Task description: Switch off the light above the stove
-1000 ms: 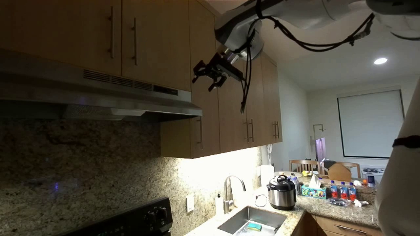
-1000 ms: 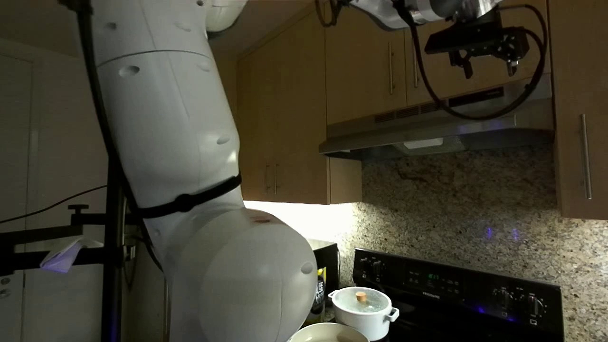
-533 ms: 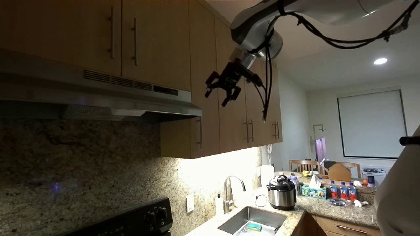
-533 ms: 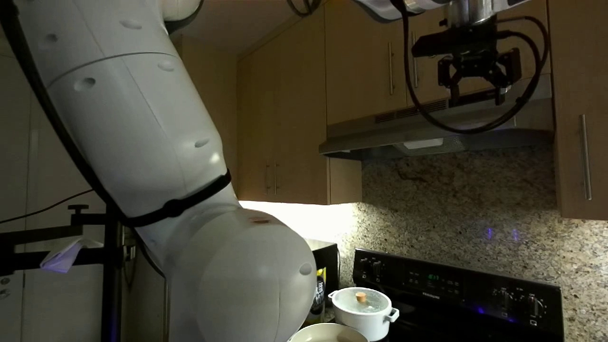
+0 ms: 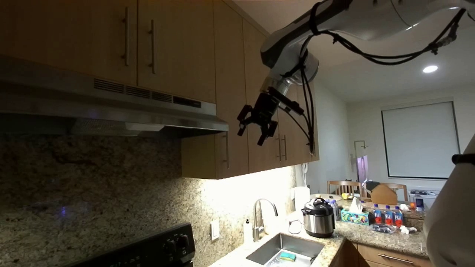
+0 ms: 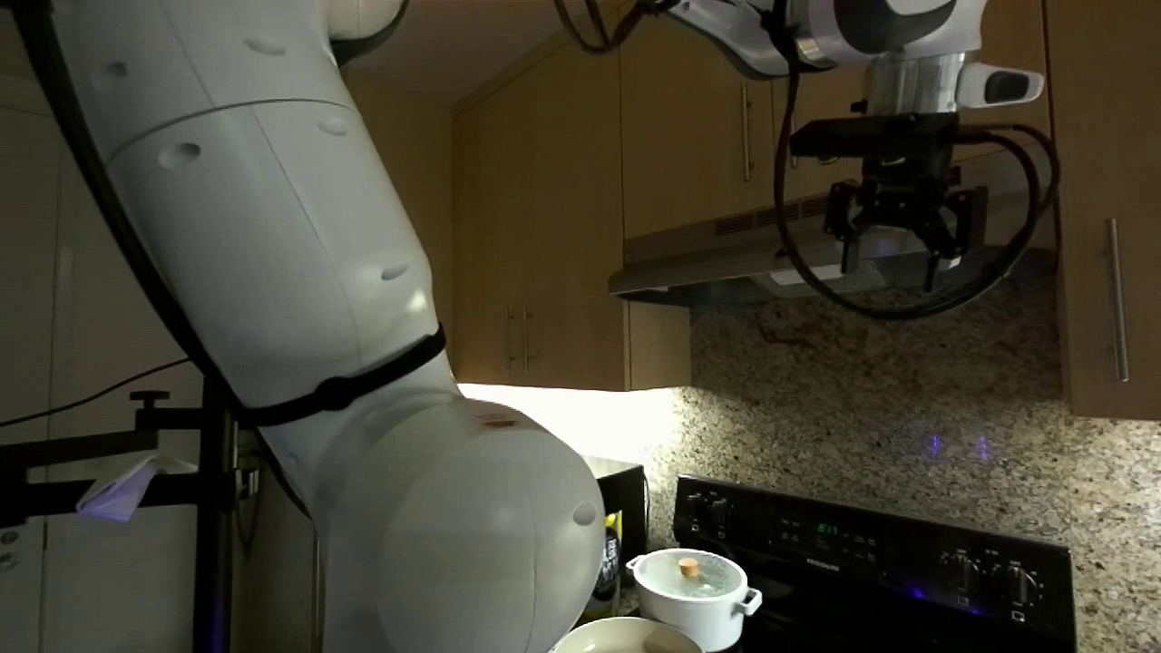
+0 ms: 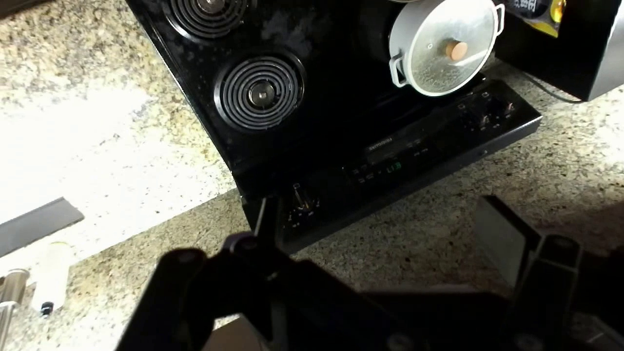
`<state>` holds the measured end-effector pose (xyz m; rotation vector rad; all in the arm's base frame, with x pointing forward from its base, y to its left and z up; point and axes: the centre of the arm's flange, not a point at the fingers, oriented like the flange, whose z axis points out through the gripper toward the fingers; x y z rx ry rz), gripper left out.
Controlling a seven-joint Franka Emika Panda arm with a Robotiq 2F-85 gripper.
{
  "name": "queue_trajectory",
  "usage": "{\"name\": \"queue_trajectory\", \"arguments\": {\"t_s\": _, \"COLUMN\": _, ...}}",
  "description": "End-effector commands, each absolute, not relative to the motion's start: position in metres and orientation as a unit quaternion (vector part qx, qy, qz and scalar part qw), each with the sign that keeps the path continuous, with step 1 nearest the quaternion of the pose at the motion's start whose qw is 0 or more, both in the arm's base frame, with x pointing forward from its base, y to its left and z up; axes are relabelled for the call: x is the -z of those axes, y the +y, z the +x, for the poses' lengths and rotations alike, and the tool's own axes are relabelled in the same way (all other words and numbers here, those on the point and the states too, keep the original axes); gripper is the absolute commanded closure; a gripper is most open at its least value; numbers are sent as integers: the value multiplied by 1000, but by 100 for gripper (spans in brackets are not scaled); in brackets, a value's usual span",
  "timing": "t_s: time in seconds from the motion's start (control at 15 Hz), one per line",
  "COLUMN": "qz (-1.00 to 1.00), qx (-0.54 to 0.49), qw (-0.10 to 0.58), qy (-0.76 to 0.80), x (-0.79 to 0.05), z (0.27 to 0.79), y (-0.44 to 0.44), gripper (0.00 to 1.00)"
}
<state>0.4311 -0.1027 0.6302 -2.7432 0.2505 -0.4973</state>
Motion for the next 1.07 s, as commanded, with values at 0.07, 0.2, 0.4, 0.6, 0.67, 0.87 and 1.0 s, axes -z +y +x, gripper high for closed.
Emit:
{"name": "queue_trajectory", "arguments": {"t_s": 0.07, "qz": -966, "qx": 176, "qw": 170, "qy": 88, "x": -631, "z": 432, "y": -103, "gripper": 0}}
{"name": "queue_trajectory", "arguments": {"t_s": 0.2, "qz": -966, "qx": 178, "qw": 169, "qy": 86, "x": -633, "z": 431, "y": -100, "gripper": 0}}
{"name": "queue_trajectory", "arguments": {"t_s": 0.4, "qz": -968, "qx": 160, "qw": 178, "qy": 81, "x": -622, "z": 444, "y": -98, "gripper": 0}}
{"name": "queue_trajectory", "arguments": {"t_s": 0.6, "qz": -975, "qx": 116, "qw": 174, "qy": 68, "x": -600, "z": 453, "y": -86, "gripper": 0}}
{"name": "queue_trajectory", "arguments": {"t_s": 0.67, "qz": -978, "qx": 95, "qw": 175, "qy": 58, "x": -587, "z": 456, "y": -82, "gripper": 0}}
{"name": "queue_trajectory", "arguments": {"t_s": 0.87, "qz": -987, "qx": 26, "qw": 152, "qy": 33, "x": -554, "z": 467, "y": -66, "gripper": 0}}
{"name": "queue_trajectory", "arguments": {"t_s": 1.0, "qz": -991, "qx": -25, "qw": 129, "qy": 18, "x": -529, "z": 473, "y": -54, "gripper": 0}}
